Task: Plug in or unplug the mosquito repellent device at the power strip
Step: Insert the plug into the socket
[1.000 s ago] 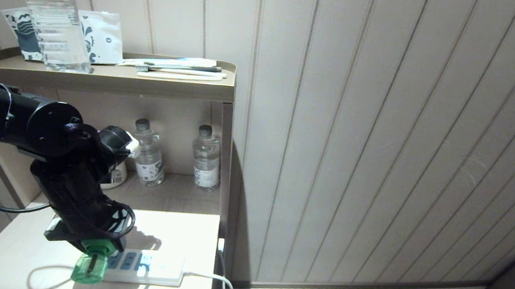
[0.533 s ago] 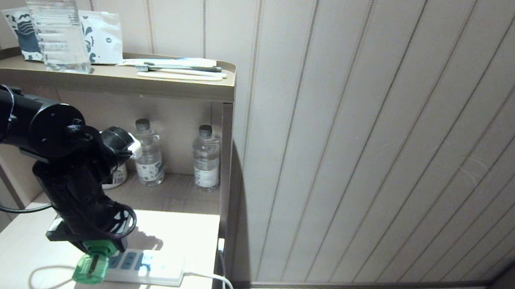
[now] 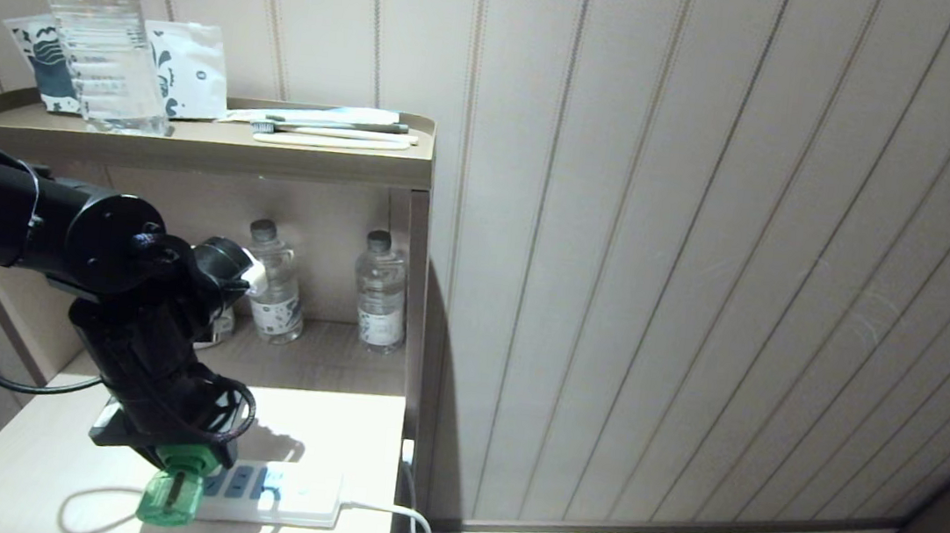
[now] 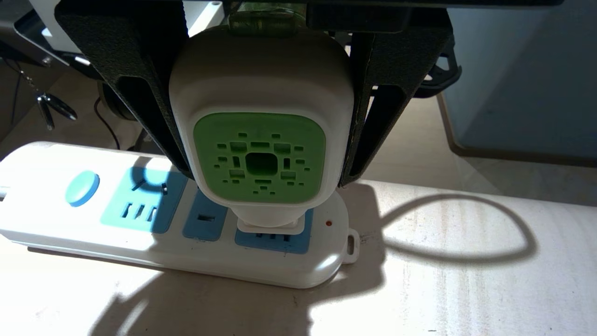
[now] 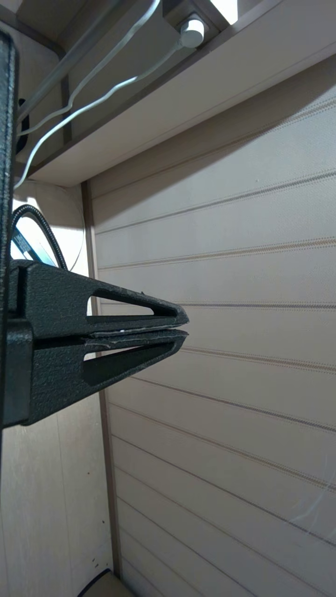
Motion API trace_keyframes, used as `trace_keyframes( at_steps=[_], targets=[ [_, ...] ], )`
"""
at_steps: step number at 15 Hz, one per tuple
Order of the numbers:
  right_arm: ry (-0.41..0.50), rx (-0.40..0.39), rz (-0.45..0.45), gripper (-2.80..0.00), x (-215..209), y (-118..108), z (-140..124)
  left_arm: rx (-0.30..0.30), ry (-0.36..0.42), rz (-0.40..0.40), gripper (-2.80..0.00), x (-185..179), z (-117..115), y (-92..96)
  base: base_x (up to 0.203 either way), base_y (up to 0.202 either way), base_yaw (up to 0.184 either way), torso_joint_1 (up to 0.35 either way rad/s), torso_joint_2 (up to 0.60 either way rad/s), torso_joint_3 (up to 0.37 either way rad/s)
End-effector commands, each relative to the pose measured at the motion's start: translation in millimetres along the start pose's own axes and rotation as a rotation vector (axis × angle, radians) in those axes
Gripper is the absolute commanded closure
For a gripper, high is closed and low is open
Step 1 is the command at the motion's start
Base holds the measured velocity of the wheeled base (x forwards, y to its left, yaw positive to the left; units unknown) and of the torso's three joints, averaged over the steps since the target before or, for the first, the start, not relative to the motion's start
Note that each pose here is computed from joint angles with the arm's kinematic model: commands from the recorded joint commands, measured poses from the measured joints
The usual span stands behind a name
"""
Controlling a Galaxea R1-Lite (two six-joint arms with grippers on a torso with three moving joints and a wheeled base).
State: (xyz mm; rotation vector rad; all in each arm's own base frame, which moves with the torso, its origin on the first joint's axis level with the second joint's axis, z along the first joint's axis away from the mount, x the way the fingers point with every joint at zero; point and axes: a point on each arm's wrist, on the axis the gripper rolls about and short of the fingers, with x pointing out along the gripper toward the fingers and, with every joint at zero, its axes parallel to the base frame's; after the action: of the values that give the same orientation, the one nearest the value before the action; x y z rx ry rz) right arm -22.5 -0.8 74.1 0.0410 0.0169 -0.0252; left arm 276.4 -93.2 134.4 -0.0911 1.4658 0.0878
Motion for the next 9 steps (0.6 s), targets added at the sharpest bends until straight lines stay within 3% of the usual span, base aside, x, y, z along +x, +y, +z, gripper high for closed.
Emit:
trace_keyframes(
  at_steps=[1, 9],
  targets=[
    [0.001, 0.0, 0.0, 0.0, 0, 0, 0, -0.002, 0.017, 0.008, 0.0, 6, 3, -1.6, 0.0, 0.0, 0.0, 0.0, 0.0, 0.0],
    [0.0, 0.0, 0.0, 0.0, 0, 0, 0, -0.001, 0.025, 0.014, 0.0, 20, 7, -4.1, 0.0, 0.0, 0.0, 0.0, 0.0, 0.0]
  ],
)
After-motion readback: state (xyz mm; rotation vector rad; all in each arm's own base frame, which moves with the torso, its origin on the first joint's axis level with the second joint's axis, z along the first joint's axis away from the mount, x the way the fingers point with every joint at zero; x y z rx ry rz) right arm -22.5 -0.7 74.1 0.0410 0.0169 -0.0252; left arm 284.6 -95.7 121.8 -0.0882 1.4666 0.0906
